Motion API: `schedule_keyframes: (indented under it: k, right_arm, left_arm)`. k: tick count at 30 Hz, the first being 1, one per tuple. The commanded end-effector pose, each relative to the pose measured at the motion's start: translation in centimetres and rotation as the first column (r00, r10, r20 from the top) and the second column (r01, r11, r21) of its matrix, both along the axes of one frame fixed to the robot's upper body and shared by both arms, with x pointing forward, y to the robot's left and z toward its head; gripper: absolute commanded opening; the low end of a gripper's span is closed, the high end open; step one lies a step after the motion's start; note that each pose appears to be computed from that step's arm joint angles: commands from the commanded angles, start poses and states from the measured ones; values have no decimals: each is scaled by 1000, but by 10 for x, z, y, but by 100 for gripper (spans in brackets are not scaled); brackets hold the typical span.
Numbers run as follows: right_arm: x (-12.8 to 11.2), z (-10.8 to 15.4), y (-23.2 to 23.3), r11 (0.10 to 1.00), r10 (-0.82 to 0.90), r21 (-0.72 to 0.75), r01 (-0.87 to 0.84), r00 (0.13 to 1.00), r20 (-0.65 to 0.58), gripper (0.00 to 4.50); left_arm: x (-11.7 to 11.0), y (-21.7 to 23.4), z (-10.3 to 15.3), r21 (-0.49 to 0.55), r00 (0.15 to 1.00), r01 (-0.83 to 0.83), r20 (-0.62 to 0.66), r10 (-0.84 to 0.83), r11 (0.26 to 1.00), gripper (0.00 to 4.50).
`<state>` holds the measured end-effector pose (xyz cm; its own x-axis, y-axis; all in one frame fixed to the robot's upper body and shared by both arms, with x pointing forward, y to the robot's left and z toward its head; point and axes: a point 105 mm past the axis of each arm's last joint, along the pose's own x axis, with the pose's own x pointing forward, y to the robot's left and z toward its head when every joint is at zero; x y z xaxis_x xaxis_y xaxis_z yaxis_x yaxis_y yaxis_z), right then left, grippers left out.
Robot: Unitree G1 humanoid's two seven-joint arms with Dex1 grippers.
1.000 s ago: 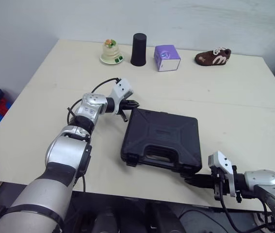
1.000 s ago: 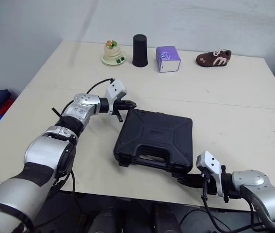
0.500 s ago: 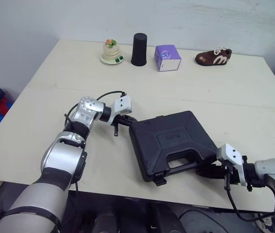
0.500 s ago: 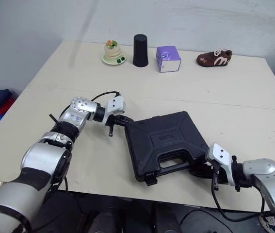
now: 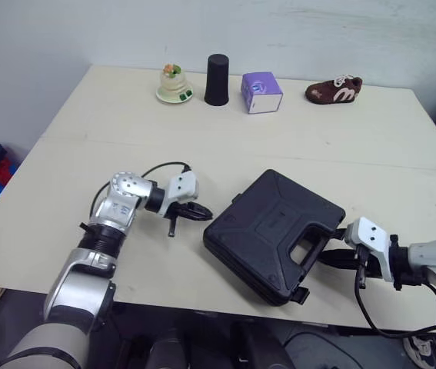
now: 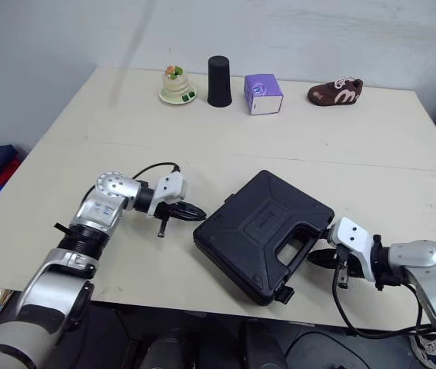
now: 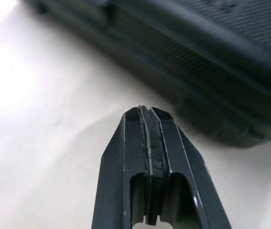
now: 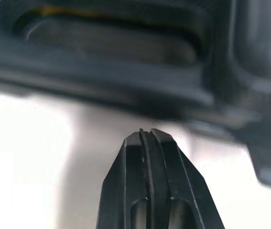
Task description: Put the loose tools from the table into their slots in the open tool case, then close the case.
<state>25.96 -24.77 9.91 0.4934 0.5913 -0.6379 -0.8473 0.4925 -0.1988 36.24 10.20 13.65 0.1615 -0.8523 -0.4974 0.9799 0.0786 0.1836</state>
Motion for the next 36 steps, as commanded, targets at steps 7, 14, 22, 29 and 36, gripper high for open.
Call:
schedule_keyframes:
  k: [7, 14, 22, 29, 36]
  right_arm:
    - [-1, 31, -36, 956, -291, 76, 283, 947, 139, 0]
    - [-4, 27, -27, 906, -404, 198, 375, 905, 132, 0]
    - [-6, 18, -16, 876, -448, 251, 411, 887, 110, 0]
    - [-6, 14, -7, 871, -443, 280, 404, 892, 91, 0]
    - [5, 21, 6, 867, -429, 327, 376, 897, 107, 0]
  left_arm:
    - [-28, -124, 103, -273, 962, 274, 101, -256, 922, 2]
    - [-18, -212, 70, -253, 978, 207, 19, -209, 945, 2]
    - [-35, -226, 4, -5, 955, 296, -31, -296, 955, 2]
    - [-28, -207, -44, 261, 950, 280, 65, -306, 924, 2]
    - [-33, -204, -55, 247, 962, 268, -21, -272, 931, 2]
